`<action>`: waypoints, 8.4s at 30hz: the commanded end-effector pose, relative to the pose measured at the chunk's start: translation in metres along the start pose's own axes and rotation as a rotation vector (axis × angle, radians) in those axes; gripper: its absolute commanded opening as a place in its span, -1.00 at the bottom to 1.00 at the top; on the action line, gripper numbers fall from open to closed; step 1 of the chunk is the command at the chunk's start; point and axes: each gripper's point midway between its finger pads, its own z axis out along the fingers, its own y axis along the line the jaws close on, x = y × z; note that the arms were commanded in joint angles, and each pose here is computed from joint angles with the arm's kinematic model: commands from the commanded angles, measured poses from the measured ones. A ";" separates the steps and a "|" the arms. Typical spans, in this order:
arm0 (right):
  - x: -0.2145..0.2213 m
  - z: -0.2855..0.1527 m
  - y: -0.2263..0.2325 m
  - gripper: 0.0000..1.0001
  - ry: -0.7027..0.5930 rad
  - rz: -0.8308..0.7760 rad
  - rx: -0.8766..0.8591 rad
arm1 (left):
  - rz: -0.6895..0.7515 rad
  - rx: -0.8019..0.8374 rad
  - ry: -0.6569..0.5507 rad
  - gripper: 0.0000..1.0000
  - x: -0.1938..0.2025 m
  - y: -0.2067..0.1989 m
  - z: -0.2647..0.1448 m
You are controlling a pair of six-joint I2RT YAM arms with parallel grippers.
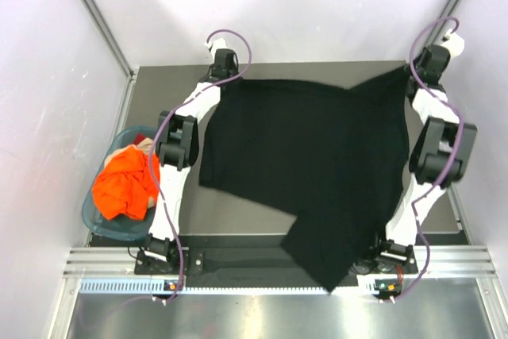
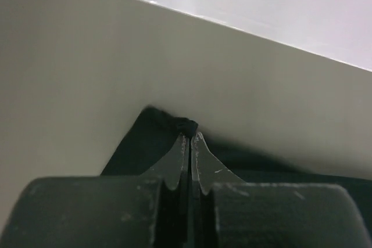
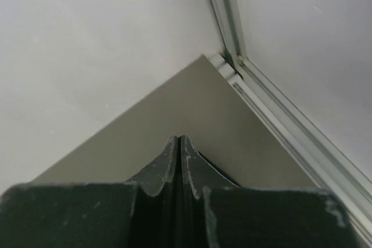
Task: Fold and stack the t-shirts
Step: Flatten the tshirt out, then fold the tshirt
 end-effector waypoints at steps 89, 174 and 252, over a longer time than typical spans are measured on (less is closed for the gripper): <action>-0.075 0.019 0.044 -1.00 -0.150 0.105 -0.177 | -0.160 0.203 -0.137 -1.00 -0.071 -0.026 0.018; -0.048 -0.129 0.007 -1.00 0.369 0.237 -0.020 | -0.278 0.295 0.093 -1.00 -0.083 -0.003 -0.029; 0.078 -0.242 -0.059 -1.00 0.698 0.298 0.164 | -0.350 -0.069 0.464 -1.00 0.024 0.081 -0.057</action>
